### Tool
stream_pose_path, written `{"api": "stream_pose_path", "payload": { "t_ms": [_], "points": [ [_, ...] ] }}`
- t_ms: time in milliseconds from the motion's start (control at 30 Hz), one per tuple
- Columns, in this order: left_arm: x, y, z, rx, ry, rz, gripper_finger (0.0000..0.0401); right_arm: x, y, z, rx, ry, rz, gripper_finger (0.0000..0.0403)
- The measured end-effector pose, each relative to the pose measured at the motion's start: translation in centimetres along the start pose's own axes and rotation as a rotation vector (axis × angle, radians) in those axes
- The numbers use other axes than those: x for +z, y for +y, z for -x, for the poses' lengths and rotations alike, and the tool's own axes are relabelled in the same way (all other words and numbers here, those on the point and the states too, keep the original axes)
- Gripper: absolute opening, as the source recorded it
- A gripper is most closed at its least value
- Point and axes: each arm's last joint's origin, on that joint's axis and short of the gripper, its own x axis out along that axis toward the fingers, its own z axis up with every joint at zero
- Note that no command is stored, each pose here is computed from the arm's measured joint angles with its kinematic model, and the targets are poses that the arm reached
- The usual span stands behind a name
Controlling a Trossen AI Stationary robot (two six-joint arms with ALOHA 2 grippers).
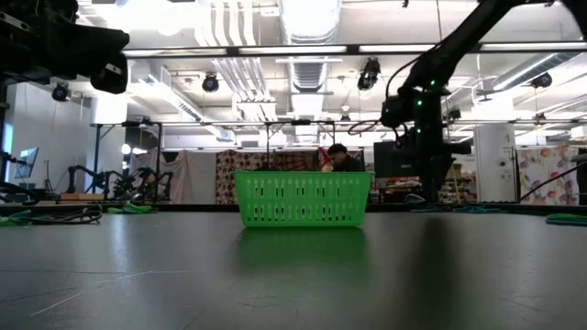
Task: Sort rubber bands into baskets
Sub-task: Put the violet rubber band into the green basket
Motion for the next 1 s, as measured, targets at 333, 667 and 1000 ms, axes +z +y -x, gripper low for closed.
{"api": "stream_pose_path", "payload": {
  "t_ms": [333, 667, 1000],
  "points": [
    [0.0, 0.0, 0.0, 0.000, 0.000, 0.000, 0.0000, 2.6, -2.6, -3.0, -0.053, 0.160, -0.005, 0.0116],
    [0.0, 0.0, 0.0, 0.000, 0.000, 0.000, 0.0000, 2.4, -3.1, -5.0, -0.066, 0.240, -0.015, 0.0114],
    [0.0, 0.0, 0.0, 0.000, 0.000, 0.000, 0.0000, 2.5, -3.2, -4.6, -0.061, 0.217, -0.007, 0.0044]
  ]
}}
